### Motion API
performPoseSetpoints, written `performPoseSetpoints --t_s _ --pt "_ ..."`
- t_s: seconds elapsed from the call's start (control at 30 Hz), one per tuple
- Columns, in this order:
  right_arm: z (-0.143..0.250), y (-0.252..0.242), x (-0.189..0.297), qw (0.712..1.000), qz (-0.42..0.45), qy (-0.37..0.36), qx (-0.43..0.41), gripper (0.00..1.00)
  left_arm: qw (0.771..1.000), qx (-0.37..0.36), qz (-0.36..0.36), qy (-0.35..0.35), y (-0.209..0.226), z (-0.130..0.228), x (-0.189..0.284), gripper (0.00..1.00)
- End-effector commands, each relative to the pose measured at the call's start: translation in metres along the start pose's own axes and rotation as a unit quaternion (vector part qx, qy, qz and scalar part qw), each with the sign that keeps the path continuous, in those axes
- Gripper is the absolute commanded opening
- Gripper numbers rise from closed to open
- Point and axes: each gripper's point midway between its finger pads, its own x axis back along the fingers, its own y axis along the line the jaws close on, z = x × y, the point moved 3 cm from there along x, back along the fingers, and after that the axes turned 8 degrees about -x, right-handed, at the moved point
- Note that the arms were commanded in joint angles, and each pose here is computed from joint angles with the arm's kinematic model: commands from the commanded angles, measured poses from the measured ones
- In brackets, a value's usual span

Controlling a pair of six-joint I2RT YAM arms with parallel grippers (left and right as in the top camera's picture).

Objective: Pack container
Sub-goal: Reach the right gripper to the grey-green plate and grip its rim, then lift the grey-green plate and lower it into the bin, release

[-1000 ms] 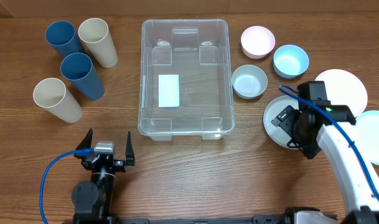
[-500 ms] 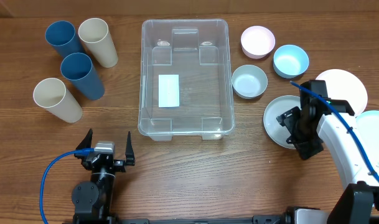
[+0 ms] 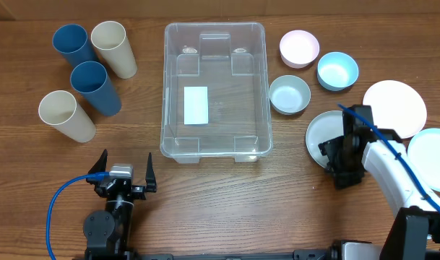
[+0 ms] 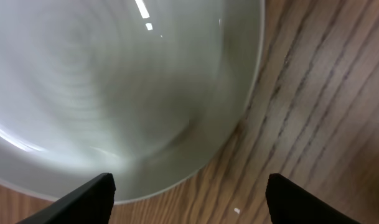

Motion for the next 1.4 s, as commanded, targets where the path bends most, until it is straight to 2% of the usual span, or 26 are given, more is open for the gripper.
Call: performPoseSetpoints --t_s 0.0,0.27,0.3,0.37,0.5,0.83,1.0,1.17,1.37 --pt "0.002 -0.008 -0.016 1.000 -0.003 0.002 -0.007 0.76 1.000 -0.013 -0.005 -0.001 0.002 0.000 0.000 1.00" --pt "-0.002 -0.011 -0.037 0.999 -0.027 -0.021 -0.003 0.64 1.000 -0.013 -0.005 -0.001 0.002 0.000 0.000 1.00" --pt "-0.004 -0.012 -0.037 0.999 -0.025 -0.028 -0.003 0.58 1.000 -0.013 -0.005 -0.001 0.002 0.000 0.000 1.00" --pt "-0.007 -0.012 -0.037 0.999 -0.023 -0.039 0.007 0.32 1.000 -0.013 -0.005 -0.001 0.002 0.000 0.000 1.00" --pt "-0.008 -0.012 -0.037 0.999 -0.022 -0.040 0.011 0.04 1.000 -0.013 -0.005 -0.001 0.002 0.000 0.000 1.00" --pt "-0.008 -0.016 -0.036 0.998 -0.010 -0.042 0.048 0.04 1.000 -0.013 -0.005 -0.001 0.002 0.000 0.000 1.00" --pt "-0.009 -0.014 -0.015 0.997 -0.009 -0.044 0.068 0.04 1.000 -0.013 -0.005 -0.001 0.002 0.000 0.000 1.00" --pt "-0.014 -0.001 0.036 0.992 -0.053 -0.070 0.088 0.04 1.000 -0.013 -0.005 -0.001 0.002 0.000 0.000 1.00" --pt "-0.020 0.012 0.119 0.976 -0.127 -0.116 0.132 0.04 1.000 -0.013 -0.005 -0.001 0.002 0.000 0.000 1.00"
